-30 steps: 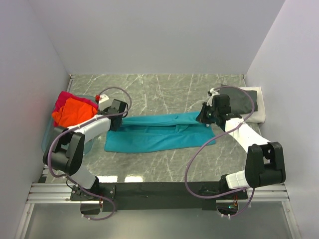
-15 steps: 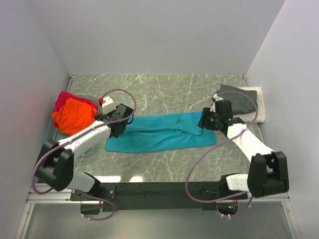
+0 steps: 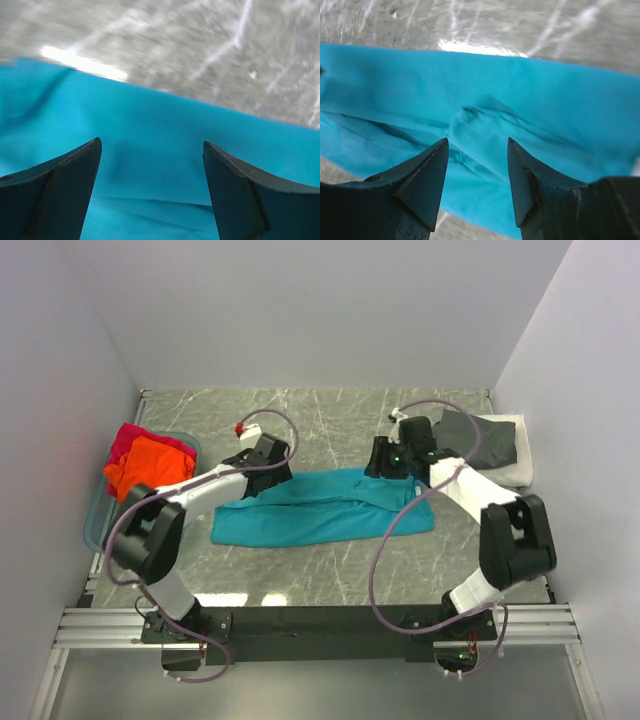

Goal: Fold and stack the t-shirts
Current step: Fold the tshirt

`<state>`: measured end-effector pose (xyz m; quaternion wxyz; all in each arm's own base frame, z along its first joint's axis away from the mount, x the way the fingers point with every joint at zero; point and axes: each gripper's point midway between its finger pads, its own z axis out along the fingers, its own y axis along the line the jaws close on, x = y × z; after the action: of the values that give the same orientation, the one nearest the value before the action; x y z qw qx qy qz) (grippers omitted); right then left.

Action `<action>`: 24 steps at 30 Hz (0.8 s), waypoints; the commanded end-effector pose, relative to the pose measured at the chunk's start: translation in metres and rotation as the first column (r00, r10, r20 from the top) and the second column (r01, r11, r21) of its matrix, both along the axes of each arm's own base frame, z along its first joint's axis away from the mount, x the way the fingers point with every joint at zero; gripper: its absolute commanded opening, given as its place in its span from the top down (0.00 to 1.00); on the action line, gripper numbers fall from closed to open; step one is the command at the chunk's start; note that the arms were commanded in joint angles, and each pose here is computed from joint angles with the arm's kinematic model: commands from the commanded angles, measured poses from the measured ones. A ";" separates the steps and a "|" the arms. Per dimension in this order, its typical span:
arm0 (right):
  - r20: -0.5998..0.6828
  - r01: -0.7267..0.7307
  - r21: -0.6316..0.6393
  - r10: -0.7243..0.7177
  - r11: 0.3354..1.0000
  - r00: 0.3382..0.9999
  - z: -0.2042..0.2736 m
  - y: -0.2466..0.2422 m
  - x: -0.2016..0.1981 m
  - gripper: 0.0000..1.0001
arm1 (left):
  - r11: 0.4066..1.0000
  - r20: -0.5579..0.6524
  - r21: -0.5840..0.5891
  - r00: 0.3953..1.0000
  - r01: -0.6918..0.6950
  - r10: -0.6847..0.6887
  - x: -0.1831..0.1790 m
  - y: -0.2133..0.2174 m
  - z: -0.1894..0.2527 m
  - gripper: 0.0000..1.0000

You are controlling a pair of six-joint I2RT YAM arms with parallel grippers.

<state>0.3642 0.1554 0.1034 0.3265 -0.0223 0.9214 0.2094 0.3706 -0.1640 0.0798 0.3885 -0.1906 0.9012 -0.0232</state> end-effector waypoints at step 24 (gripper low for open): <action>-0.069 -0.101 -0.118 0.093 0.988 0.993 -0.050 0.054 0.023 0.84 | 0.995 -0.089 -0.031 0.992 0.091 -0.093 0.006 -0.037 -0.049 0.12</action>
<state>0.3753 0.2085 0.0382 0.2538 -0.0785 0.9461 0.1853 0.3790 -0.2046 0.0303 0.3373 -0.1504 0.9280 -0.0492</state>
